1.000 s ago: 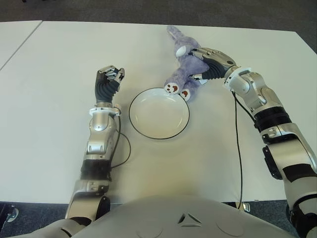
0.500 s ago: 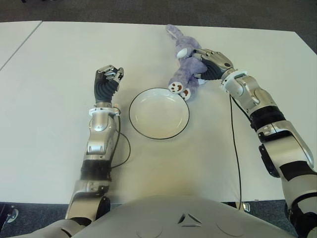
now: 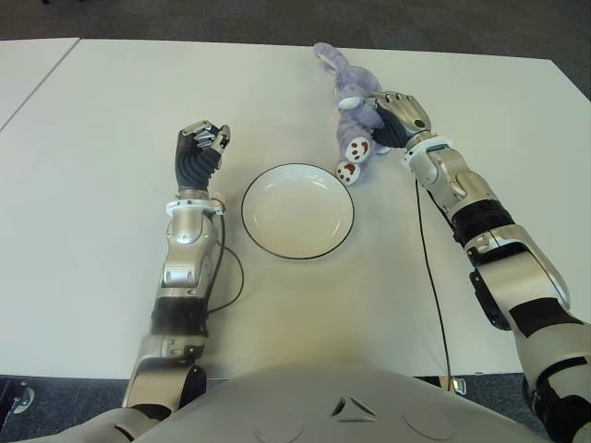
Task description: Put the doll into the plate.
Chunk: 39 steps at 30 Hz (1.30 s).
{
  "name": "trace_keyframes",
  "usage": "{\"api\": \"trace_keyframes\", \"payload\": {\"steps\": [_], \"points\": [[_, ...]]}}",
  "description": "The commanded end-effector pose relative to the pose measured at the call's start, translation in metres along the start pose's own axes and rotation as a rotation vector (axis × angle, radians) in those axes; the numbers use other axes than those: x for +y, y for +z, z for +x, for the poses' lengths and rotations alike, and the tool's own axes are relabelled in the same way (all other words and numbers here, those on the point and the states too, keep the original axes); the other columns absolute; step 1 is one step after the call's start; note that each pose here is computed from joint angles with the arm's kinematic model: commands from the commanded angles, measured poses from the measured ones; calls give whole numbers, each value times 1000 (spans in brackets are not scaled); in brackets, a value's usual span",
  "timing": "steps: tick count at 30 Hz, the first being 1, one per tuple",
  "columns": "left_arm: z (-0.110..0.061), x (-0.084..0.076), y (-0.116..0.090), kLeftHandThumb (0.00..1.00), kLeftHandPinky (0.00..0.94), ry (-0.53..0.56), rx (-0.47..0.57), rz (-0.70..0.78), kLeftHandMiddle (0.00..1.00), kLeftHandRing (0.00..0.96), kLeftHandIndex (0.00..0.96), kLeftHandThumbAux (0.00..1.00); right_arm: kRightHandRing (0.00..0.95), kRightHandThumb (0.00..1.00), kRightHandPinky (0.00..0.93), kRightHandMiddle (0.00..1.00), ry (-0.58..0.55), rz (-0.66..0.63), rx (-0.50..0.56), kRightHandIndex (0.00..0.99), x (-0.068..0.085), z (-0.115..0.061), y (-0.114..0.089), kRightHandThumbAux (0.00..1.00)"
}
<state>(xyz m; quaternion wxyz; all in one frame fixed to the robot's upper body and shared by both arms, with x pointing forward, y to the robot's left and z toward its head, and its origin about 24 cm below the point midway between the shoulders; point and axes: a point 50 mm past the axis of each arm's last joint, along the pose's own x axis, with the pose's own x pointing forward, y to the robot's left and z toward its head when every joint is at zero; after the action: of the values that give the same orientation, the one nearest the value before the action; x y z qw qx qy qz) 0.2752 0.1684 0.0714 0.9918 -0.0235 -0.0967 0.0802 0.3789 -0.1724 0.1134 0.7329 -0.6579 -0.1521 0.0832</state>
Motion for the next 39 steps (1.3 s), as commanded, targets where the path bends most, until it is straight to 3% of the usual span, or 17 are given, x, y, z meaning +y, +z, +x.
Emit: {"api": "trace_keyframes", "payload": {"steps": [1,16,29,32,35,39], "points": [[-22,5,-29,708,873,49,139,-3,877,886,442,707,447,999,461,479,98,18,90,458,27,-13,-14,663],[-21,6,-28,709,872,47,138,6,879,887,442,707,534,1000,434,517,80,64,140,413,31,-14,-20,663],[-21,6,-28,709,873,46,136,0,877,884,442,707,508,1000,462,491,41,185,199,375,24,-16,-25,667],[-21,6,-28,709,874,46,135,-1,877,884,442,707,516,968,708,496,25,239,219,377,22,-16,-24,662],[-21,5,-28,710,875,44,133,0,878,885,442,706,518,958,791,499,8,294,237,378,20,-16,-24,661],[-21,5,-28,710,874,37,132,6,879,886,442,707,520,954,832,501,-42,429,268,377,13,-16,-22,660]]}}
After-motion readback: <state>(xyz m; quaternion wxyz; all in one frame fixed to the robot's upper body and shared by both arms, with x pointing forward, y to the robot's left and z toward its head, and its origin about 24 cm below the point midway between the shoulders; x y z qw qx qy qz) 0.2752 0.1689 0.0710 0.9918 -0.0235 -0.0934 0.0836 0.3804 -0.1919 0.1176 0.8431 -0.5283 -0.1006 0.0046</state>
